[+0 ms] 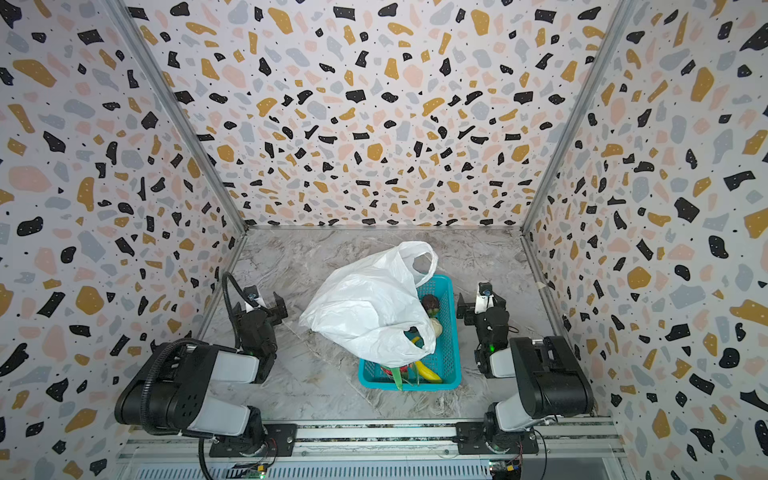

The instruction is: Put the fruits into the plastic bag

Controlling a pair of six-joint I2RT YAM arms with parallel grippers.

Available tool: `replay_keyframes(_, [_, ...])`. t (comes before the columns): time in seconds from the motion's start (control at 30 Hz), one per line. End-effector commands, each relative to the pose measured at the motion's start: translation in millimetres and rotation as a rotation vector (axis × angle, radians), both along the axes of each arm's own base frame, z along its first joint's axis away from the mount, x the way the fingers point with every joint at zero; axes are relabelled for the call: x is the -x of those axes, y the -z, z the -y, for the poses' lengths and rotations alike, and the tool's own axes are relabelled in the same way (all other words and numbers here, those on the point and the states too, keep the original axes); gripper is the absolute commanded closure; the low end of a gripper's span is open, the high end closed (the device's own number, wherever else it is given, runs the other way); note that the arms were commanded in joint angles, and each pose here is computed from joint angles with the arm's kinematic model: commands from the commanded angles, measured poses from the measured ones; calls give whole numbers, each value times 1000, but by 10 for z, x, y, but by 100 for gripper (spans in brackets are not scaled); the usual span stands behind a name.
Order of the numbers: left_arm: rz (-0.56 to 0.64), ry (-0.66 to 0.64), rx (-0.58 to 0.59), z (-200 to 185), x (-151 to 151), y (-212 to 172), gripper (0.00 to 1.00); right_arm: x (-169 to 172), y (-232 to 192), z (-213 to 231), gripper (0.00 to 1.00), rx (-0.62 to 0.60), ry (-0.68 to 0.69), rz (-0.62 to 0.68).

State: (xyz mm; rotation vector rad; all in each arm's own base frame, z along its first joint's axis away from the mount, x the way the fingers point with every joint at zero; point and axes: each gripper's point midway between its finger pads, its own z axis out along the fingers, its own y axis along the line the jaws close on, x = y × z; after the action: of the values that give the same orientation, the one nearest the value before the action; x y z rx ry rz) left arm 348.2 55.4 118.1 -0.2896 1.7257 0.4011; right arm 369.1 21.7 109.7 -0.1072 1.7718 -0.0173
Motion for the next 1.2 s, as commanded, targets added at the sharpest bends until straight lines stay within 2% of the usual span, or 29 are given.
replay_keyframes(0.0, [71,-22,3,-38,-32,-168,0,-19,-122,-25,1,4,-21,45])
replay_keyframes(1.17, [50,14,7,22,-75,-131,1,-26,-122,-17,1,-13,-34,42])
